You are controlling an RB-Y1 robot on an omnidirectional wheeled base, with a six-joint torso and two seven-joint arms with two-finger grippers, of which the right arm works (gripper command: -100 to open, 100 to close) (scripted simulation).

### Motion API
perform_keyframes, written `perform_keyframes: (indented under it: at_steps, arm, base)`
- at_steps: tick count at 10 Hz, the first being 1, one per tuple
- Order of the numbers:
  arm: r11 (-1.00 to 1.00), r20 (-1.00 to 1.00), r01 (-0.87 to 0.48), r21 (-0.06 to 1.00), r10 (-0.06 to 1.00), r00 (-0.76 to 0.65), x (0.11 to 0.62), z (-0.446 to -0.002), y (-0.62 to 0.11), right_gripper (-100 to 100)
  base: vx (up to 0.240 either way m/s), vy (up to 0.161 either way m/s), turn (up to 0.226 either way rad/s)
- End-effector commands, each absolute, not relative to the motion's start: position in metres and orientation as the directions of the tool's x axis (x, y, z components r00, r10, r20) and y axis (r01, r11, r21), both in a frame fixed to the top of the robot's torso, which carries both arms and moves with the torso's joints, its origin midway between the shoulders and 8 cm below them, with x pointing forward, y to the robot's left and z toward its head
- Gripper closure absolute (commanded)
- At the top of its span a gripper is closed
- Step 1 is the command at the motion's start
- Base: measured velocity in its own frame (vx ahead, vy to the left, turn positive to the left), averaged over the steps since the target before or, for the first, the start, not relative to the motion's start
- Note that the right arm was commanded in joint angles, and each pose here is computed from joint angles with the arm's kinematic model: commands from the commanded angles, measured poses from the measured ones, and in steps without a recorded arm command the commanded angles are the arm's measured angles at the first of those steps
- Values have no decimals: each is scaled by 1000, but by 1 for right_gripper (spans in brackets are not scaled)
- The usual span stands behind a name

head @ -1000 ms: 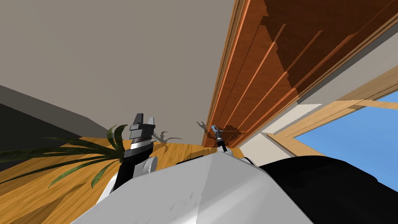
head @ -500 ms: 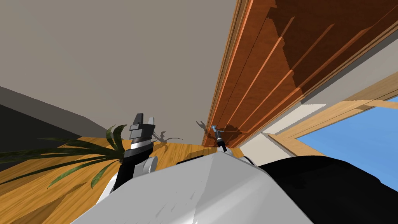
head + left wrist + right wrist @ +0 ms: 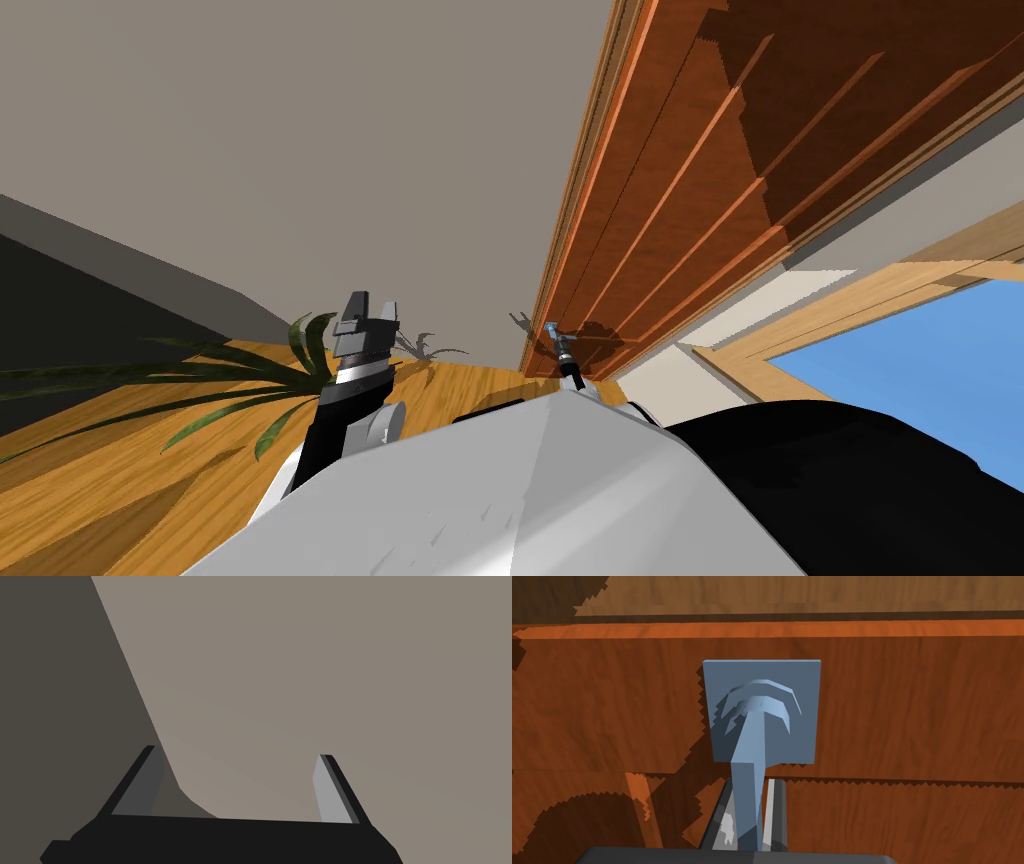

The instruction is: Pull the door open

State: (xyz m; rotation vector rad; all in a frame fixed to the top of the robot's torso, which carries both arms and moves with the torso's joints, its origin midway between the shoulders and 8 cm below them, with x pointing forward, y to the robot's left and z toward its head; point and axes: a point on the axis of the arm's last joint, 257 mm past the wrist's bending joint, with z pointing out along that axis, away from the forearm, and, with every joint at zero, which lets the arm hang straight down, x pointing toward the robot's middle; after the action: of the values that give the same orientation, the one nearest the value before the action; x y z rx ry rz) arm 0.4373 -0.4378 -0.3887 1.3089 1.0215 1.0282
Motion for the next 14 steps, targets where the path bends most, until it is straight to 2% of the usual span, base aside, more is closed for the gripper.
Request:
perform_keyframes:
  at_steps: [1,8,14]
  arm:
    - [0,0,-1,1000,971,239,434,-392,-436,100]
    - [2,-2,0,1000,974,226,425,-392,-443,100]
    - [1,-2,4,1000,982,189,420,-394,-437,100]
  base:
    - [-179,-69,151]
    - [-207,-76,214]
    - [-180,-23,102]
